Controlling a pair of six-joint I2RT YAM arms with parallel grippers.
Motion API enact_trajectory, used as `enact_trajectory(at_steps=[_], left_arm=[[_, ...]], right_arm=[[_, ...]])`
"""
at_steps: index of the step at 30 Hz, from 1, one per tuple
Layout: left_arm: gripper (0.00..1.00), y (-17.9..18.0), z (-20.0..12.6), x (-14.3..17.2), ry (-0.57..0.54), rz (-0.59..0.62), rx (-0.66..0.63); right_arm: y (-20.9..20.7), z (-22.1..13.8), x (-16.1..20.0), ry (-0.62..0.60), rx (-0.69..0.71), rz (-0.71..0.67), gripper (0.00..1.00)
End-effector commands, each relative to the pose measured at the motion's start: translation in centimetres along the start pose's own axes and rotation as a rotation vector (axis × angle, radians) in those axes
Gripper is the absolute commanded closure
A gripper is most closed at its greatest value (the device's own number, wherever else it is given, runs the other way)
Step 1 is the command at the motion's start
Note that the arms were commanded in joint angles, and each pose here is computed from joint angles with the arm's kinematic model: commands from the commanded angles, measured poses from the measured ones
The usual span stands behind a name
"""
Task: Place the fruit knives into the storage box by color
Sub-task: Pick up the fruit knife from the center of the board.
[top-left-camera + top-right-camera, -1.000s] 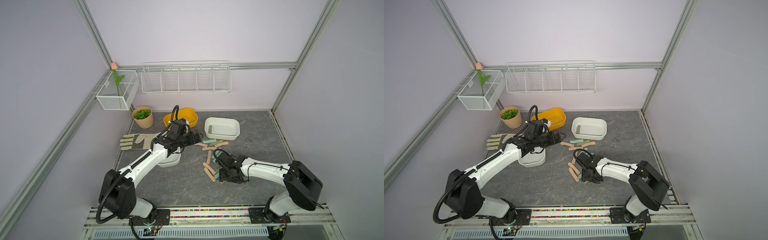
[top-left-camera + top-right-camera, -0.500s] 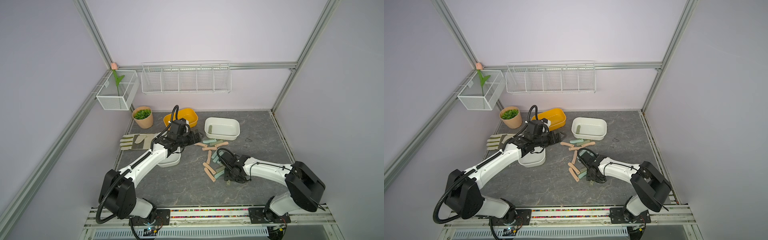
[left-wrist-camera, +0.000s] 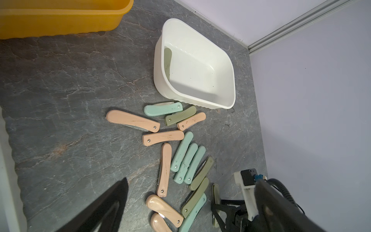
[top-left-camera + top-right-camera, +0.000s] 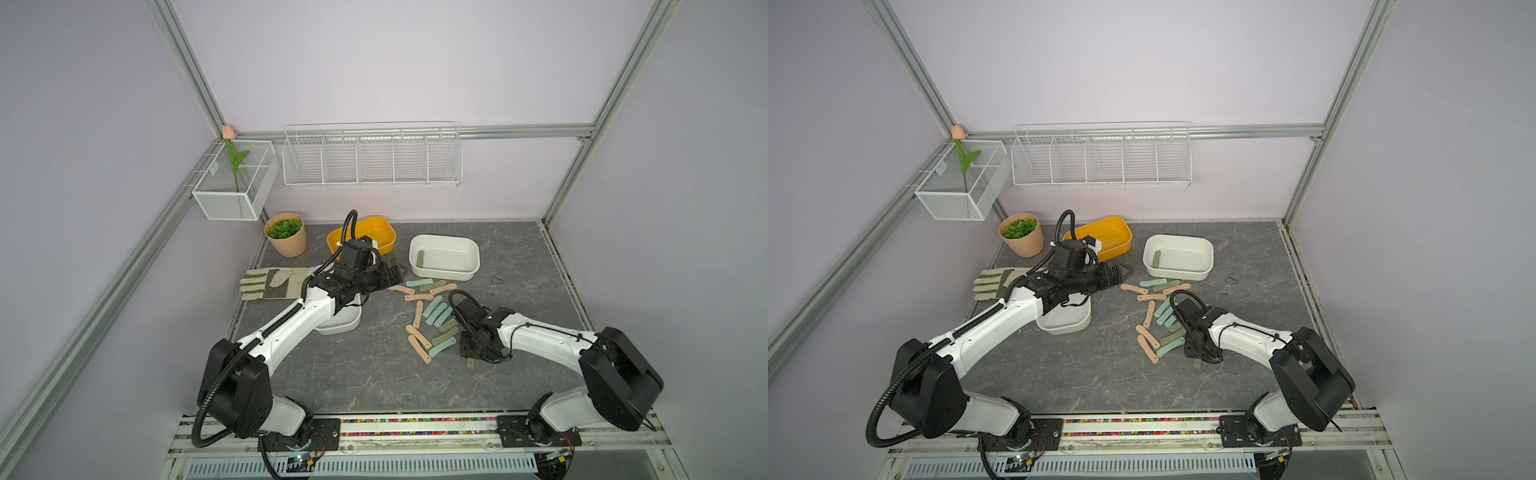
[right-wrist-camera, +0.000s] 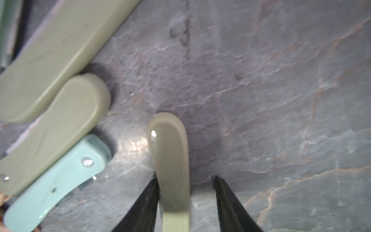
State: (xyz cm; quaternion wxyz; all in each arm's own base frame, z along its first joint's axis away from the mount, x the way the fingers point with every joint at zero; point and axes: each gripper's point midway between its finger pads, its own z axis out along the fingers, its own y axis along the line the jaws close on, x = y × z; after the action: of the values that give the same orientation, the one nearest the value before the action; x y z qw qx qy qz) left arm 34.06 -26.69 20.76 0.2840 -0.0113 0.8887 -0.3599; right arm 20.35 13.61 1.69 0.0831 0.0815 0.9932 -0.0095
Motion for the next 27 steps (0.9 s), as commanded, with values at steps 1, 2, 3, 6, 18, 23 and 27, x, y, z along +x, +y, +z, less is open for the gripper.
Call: enact_trajectory(at_steps=[1,2,3,6,18,23,27], left_arm=[[0.01,-0.2,0.0,0.0,-0.004,-0.007,0.013],[0.01,-0.3,0.0,0.0,-0.004,-0.005,0.014],[0.01,-0.1,0.0,0.1,-0.004,-0.006,0.010],[0.01,-0.2,-0.1,0.0,-0.007,-0.006,0.011],[0.01,-0.1,0.0,0.0,-0.006,-0.003,0.005],[0.01,-0.1,0.1,0.0,-0.005,-0.003,0.004],[0.01,0.0,0.3,-0.1,-0.004,-0.005,0.003]], right_arm=[[-2.2,1.1,0.8,0.043,0.074,-0.010,0.50],[-2.0,1.2,0.6,0.043,0.068,-0.007,0.50],[-1.8,1.2,0.3,0.042,0.059,-0.005,0.51],[-0.8,1.2,-0.3,0.041,0.037,-0.005,0.51],[0.4,2.2,-0.9,0.060,0.029,-0.009,0.56],[-0.1,2.6,-0.8,0.061,0.057,-0.011,0.59],[-0.3,2.7,-0.9,0.057,0.073,-0.016,0.61]])
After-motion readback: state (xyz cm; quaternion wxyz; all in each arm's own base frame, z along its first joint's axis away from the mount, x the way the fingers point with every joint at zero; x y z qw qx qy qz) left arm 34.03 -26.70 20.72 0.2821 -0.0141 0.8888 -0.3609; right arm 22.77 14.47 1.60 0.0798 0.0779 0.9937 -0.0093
